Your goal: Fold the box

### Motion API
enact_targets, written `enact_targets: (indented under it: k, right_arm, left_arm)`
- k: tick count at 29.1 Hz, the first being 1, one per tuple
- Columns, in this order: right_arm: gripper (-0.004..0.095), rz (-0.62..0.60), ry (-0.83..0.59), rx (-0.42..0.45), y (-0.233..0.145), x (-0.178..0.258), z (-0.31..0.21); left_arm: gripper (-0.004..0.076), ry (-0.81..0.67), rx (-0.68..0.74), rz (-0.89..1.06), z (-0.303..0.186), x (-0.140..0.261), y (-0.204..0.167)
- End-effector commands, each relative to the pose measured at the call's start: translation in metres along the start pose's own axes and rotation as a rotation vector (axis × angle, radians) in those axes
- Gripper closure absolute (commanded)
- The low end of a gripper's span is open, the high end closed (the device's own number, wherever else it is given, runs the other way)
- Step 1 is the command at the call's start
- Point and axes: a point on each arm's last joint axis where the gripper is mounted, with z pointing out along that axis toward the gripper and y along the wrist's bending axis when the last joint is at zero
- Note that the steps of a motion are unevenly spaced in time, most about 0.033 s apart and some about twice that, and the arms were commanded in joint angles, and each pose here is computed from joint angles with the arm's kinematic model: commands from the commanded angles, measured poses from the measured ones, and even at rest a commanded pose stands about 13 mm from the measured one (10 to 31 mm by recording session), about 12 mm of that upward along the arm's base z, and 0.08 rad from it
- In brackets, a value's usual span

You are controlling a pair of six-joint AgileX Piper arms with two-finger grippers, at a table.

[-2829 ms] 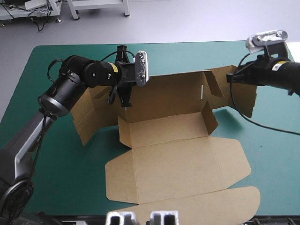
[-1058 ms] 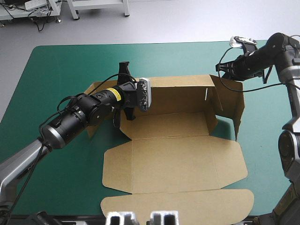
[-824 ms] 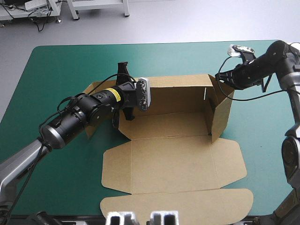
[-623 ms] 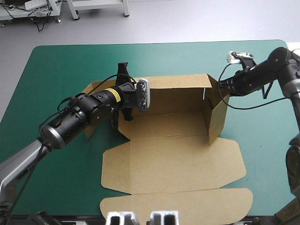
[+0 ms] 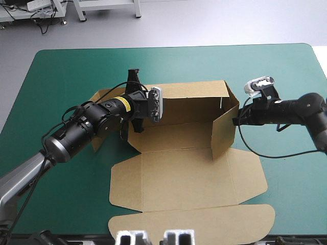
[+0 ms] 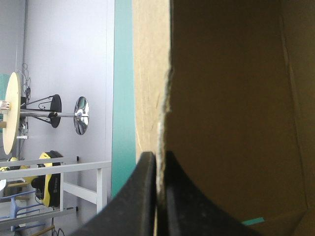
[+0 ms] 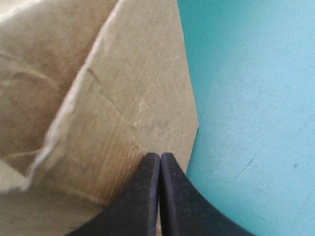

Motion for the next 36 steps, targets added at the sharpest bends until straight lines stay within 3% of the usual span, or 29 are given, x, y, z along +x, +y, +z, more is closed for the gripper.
enact_targets:
  k: [1,6,11,14,19,21,32,36]
  right_arm:
    - [0.0927,-0.067,-0.187,0.067,0.011,0.003,-0.018]
    - [0.0927,-0.067,-0.192,0.018,0.021,0.04,-0.003]
    - [0.0894,-0.111,-0.198,0.032,0.02,0.041,-0.002]
    - [0.0721,-0.124,-0.209,0.032,0.02,0.037,-0.004]
    - [0.0259,-0.157,-0.188,-0.058,0.028,0.034,-0.007]
    - [0.0177,-0.173,-0.183,-0.073,0.03,0.035,-0.007]
    - [0.0188,-0.193,-0.247,-0.08,0.033,0.026,0.009]
    - [0.0189,-0.175,-0.265,0.034,0.035,0.019,0.016]
  left_arm:
    - [0.0734,-0.025,-0.05,-0.017,-0.016,-0.006,0.012]
    - [0.0734,-0.005,-0.004,-0.019,-0.006,-0.004,0.006]
    - [0.0734,0.002,0.016,-0.018,0.002,-0.003,0.002]
    - [0.0734,0.0,0.012,-0.018,0.003,-0.003,0.003]
    - [0.0734,0.003,0.018,-0.011,0.003,-0.003,0.002]
    - [0.0734,0.0,0.017,-0.015,0.003,-0.003,0.002]
    - [0.0734,-0.063,0.001,-0.026,0.002,-0.02,-0.001]
    - [0.0734,-0.068,-0.003,-0.077,0.005,-0.02,-0.001]
